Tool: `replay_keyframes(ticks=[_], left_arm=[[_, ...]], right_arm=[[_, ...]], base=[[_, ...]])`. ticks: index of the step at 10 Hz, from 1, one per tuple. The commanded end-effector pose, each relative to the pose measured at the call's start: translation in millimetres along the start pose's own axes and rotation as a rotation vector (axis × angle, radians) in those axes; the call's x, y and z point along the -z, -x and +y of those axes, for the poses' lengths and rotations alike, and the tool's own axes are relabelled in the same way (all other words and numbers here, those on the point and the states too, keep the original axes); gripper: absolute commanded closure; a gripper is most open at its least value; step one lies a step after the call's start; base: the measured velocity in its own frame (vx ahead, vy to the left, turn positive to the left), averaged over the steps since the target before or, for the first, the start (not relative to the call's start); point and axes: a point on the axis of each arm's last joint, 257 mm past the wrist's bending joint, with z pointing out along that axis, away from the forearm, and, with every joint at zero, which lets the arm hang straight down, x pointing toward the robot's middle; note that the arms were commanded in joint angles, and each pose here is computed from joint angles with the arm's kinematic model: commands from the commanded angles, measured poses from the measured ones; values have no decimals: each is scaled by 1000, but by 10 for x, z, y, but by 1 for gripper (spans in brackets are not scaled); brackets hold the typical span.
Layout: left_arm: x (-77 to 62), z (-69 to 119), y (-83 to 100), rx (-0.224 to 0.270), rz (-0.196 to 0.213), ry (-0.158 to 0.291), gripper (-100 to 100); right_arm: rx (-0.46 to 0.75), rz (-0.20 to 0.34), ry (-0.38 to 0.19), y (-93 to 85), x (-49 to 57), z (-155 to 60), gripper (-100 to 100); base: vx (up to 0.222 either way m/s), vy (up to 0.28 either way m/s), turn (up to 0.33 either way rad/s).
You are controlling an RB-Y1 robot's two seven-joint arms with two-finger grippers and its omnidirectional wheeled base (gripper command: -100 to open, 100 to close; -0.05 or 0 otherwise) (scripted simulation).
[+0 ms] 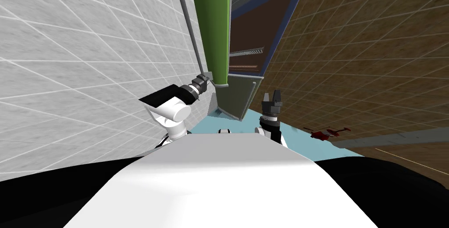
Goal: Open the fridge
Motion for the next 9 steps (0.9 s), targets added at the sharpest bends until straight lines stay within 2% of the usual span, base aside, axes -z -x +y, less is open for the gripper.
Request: replay_keyframes(ticks=[1, 2, 4, 5, 6, 9], left_arm=[[-10, -122, -44, -1, 17, -33, 100], [-13, -158, -126, 3, 42, -44, 100], [-6, -127, -164, 5, 49, -36, 100], [-7, -172, -250, 9, 75, -50, 100], [-7, -172, -250, 9, 75, -50, 100], [-3, -246, -404, 16, 122, -72, 100]], right_arm=[[0, 0, 0, 0, 0, 0, 0], [0, 0, 0, 0, 0, -1, 0], [0, 0, 0, 0, 0, 0, 0], [0, 0, 0, -1, 0, 0, 0], [0, 0, 0, 0, 0, 1, 0], [0, 0, 0, 0, 1, 0, 0]], base=[[-42, 295, -65], [-32, 289, -48], [-2, 181, -28], [13, 189, -73], [24, 196, -60], [30, 249, -65]])
